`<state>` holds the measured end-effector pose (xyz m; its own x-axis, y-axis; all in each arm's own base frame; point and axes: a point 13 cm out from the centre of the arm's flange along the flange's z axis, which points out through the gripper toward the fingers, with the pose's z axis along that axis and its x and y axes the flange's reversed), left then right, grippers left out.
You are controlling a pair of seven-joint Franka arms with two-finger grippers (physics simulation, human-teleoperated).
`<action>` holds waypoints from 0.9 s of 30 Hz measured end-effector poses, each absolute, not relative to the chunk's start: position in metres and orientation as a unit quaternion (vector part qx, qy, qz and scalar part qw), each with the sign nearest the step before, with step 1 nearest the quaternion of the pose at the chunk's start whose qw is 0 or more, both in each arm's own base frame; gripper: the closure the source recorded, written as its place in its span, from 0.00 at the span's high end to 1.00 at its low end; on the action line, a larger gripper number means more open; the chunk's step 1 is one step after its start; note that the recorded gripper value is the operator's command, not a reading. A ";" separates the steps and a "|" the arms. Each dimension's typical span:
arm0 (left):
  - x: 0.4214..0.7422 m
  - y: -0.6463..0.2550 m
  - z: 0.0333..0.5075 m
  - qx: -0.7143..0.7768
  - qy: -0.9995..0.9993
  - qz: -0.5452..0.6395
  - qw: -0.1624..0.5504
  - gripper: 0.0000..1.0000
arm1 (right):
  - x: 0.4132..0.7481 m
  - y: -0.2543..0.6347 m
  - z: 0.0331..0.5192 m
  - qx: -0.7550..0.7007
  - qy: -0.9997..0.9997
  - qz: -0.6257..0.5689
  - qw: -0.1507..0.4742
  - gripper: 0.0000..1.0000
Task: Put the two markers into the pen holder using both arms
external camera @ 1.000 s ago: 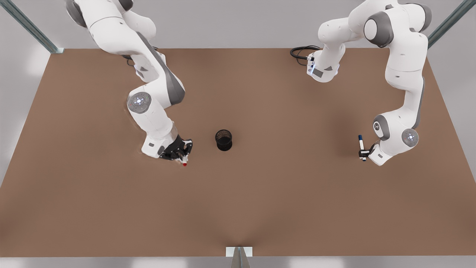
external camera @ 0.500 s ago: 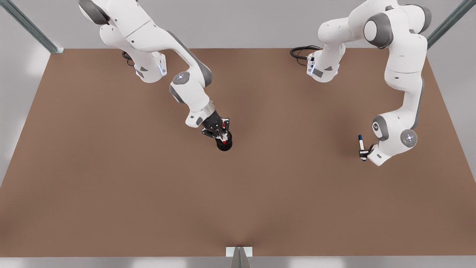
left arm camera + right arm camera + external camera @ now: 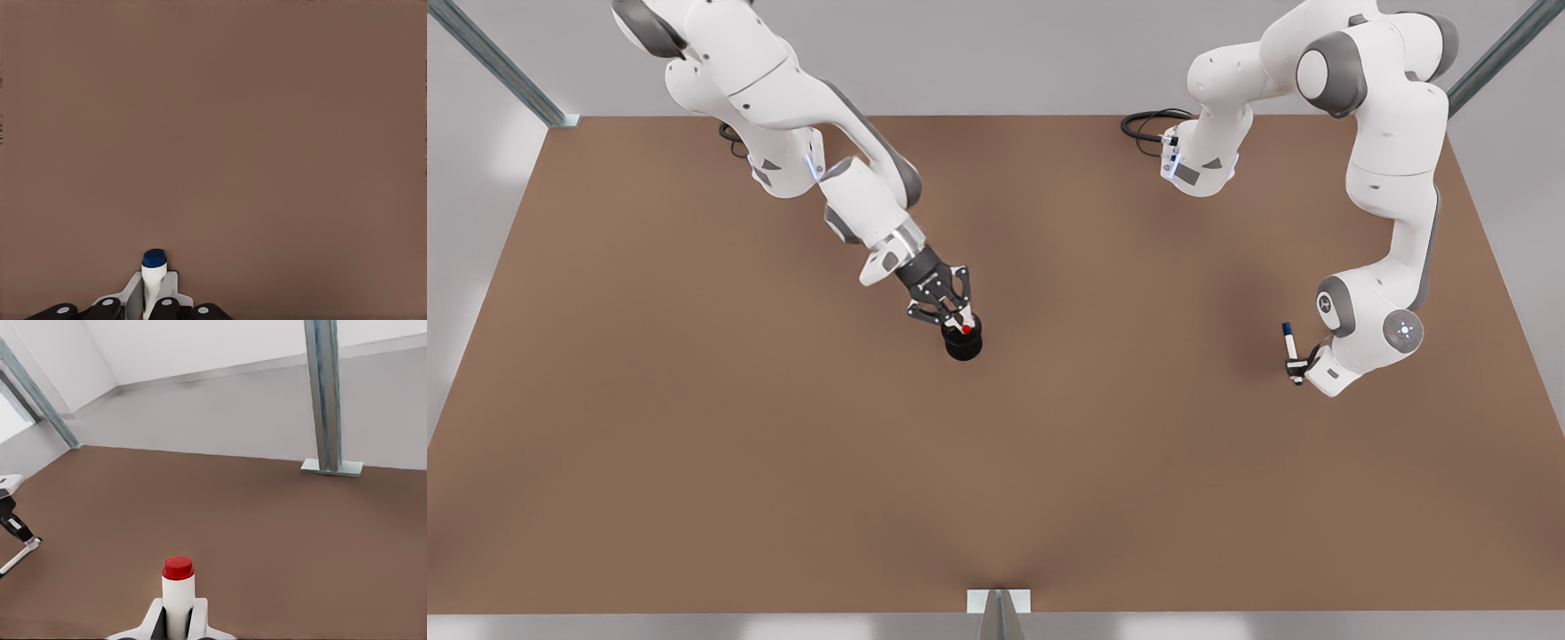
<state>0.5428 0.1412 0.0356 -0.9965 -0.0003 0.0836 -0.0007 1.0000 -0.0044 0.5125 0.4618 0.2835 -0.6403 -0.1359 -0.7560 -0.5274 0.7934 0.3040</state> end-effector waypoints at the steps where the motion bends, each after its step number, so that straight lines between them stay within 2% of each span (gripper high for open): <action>1: 0.543 0.141 0.036 0.001 -0.999 0.002 0.041 0.21 | 0.509 0.461 0.277 -0.203 0.867 0.254 0.378 0.21; 12: 0.554 0.146 0.065 0.005 -1.000 -0.001 0.030 0.21 | 0.484 0.474 0.192 -0.303 0.860 0.220 0.348 0.21; 18: 0.552 0.145 0.066 0.003 -0.999 0.000 0.035 0.21 | 0.478 0.476 0.176 -0.336 0.851 0.209 0.344 0.21; 21: 0.560 0.148 0.084 -0.003 -1.000 -0.002 0.020 0.21 | 0.473 0.476 0.163 -0.349 0.850 0.204 0.337 0.21; 22: 0.566 0.149 0.093 -0.007 -1.000 -0.004 0.013 0.21 | 0.471 0.477 0.157 -0.354 0.850 0.203 0.334 0.26; 23: 0.573 0.150 0.104 -0.011 -1.000 -0.005 0.005 0.21 | 0.470 0.476 0.153 -0.357 0.849 0.202 0.332 0.53; 25: 0.594 0.150 0.141 -0.021 -1.000 -0.009 -0.019 0.21 | 0.468 0.476 0.148 -0.364 0.848 0.199 0.329 0.95; 26: 0.604 0.149 0.161 -0.027 -0.999 -0.010 -0.028 0.21 | 0.470 0.475 0.147 -0.366 0.848 0.197 0.330 1.00; 27: 0.608 0.144 0.176 -0.034 -0.999 -0.009 -0.032 0.21 | 0.476 0.473 0.152 -0.365 0.846 0.195 0.335 1.00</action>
<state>0.6085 0.1444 0.1756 -0.9956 0.0690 -0.0628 0.0679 0.9975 0.0199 0.4755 0.4731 0.1523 -0.5079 -0.4877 -0.7101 -0.7493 0.6568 0.0849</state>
